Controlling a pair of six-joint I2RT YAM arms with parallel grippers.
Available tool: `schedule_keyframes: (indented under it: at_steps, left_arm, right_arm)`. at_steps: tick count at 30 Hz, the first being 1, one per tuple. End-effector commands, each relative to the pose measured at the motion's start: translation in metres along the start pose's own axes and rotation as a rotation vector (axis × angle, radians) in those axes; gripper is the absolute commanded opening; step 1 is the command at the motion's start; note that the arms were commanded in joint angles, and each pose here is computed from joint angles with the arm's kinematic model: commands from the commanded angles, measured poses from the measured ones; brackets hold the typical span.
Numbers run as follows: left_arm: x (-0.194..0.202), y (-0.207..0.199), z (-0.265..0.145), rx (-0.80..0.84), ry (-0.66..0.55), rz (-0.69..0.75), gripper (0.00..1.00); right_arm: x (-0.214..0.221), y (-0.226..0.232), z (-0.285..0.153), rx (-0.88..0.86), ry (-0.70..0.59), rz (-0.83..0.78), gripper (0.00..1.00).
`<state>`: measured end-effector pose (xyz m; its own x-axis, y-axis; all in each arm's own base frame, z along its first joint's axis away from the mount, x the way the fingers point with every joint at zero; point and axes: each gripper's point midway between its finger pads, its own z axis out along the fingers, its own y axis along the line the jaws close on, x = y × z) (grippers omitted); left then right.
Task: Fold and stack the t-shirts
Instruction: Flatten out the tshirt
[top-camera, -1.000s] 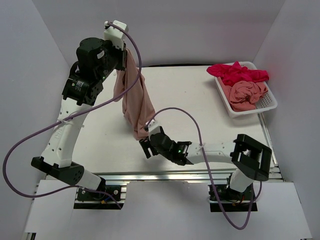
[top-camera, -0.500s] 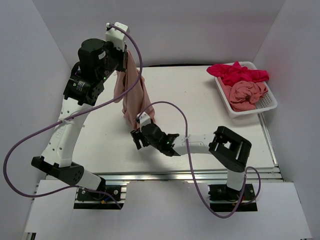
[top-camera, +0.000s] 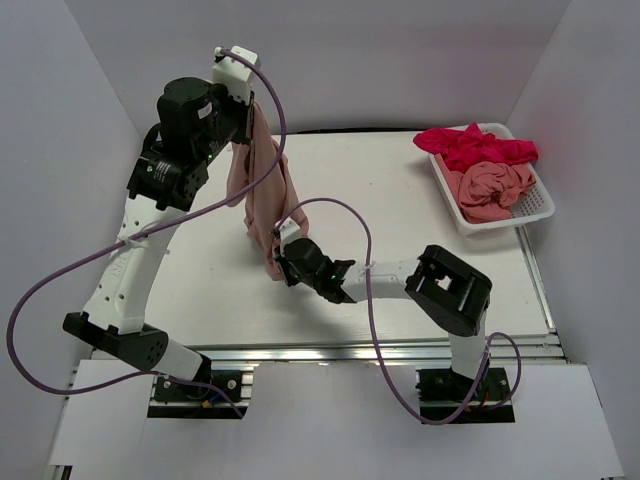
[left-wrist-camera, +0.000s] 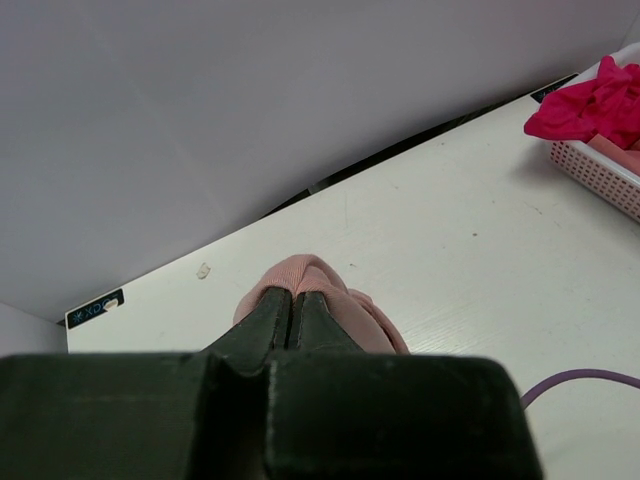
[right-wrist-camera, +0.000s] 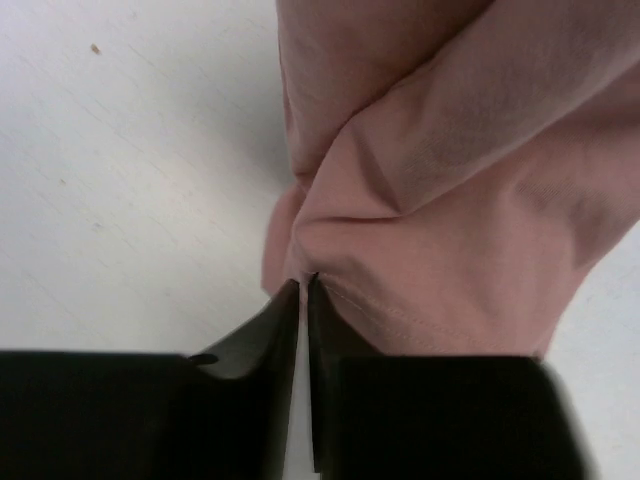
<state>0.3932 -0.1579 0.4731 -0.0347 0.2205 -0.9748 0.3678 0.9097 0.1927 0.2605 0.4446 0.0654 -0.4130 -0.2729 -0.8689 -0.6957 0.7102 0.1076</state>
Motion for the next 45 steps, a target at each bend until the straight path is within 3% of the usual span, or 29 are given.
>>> schedule_keyframes:
  at_steps: [1,8,10,12,21,26,32,41,43,45]
  left_arm:
    - [-0.018,0.006,-0.010,-0.016,-0.050,0.008,0.00]
    - [-0.022,0.008,-0.012,-0.023,-0.061,0.005,0.00]
    - [-0.021,0.007,-0.014,-0.020,-0.060,0.004,0.00]
    - [-0.021,0.007,-0.015,-0.022,-0.061,0.004,0.00]
    - [-0.010,0.005,-0.012,-0.016,-0.041,0.004,0.00]
    - [-0.003,0.007,-0.008,-0.032,-0.025,0.011,0.00]
    - [0.002,0.005,-0.002,-0.032,-0.016,-0.001,0.00]
    - [-0.001,0.005,0.002,-0.033,-0.028,-0.027,0.00]
    - [-0.002,0.006,0.000,-0.035,-0.031,-0.025,0.00]
    - [-0.002,0.007,-0.001,-0.037,-0.031,-0.021,0.00]
  right_arm:
    - [-0.036,0.000,-0.003,0.003,-0.090,0.029,0.02]
    - [-0.031,-0.014,-0.018,0.041,-0.087,0.035,0.00]
    - [-0.032,-0.019,-0.026,0.059,-0.097,0.040,0.22]
    - [-0.038,-0.019,-0.031,0.053,-0.117,0.035,0.62]
    - [-0.038,-0.005,-0.010,0.007,-0.085,0.002,0.78]
    - [-0.041,0.001,-0.001,-0.011,-0.086,0.004,0.78]
    - [-0.034,0.001,0.007,-0.008,-0.061,0.004,0.68]
    - [-0.019,-0.006,0.013,0.031,-0.001,-0.001,0.69]
    - [-0.017,-0.009,0.012,0.046,0.000,0.001,0.58]
    - [-0.018,-0.015,0.011,0.060,-0.001,0.016,0.30]
